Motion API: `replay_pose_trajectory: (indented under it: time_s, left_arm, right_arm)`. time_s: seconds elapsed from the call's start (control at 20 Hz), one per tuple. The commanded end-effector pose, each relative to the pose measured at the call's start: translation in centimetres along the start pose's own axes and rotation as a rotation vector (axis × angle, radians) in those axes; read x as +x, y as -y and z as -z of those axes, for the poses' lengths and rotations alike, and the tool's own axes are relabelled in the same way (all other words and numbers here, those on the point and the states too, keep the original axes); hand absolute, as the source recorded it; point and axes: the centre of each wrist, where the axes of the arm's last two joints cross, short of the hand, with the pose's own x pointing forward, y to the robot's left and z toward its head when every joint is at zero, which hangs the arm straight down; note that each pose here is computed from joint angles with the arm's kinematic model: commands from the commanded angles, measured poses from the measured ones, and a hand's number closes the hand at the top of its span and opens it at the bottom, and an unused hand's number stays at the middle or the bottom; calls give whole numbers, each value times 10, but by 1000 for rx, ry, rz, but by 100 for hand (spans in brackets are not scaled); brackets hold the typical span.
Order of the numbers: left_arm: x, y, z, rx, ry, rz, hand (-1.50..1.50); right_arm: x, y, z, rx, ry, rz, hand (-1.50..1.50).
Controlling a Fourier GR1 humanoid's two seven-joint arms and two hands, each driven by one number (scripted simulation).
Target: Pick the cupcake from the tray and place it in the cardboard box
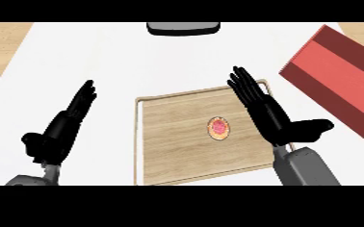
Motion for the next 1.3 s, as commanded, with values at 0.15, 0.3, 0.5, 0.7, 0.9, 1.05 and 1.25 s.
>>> replay_pose_trajectory:
  time_s: [0.15,0.3,0.5,0.7,0.9,1.05,1.25]
  left_arm:
    - [21,-24,10,18,116,157,0]
    - [29,-29,14,19,128,183,0]
    - [41,-31,18,-24,171,200,0]
    - [56,-29,27,-59,177,203,0]
    - [48,-23,23,-94,200,182,0]
    - [42,-14,26,-117,205,191,0]
    - [48,2,33,-152,219,187,0]
  right_arm:
    - [83,43,1,-394,193,-358,-150]
    - [99,104,-37,-521,-44,-787,-150]
    - [126,74,-50,-649,10,-849,-150]
    - [133,41,-70,-508,-31,-1071,-150]
    - [154,6,-73,-442,-92,-1209,-150]
    - [163,-9,-77,-377,-265,-1315,-150]
    - [167,-36,-70,-261,-473,-1393,-150]
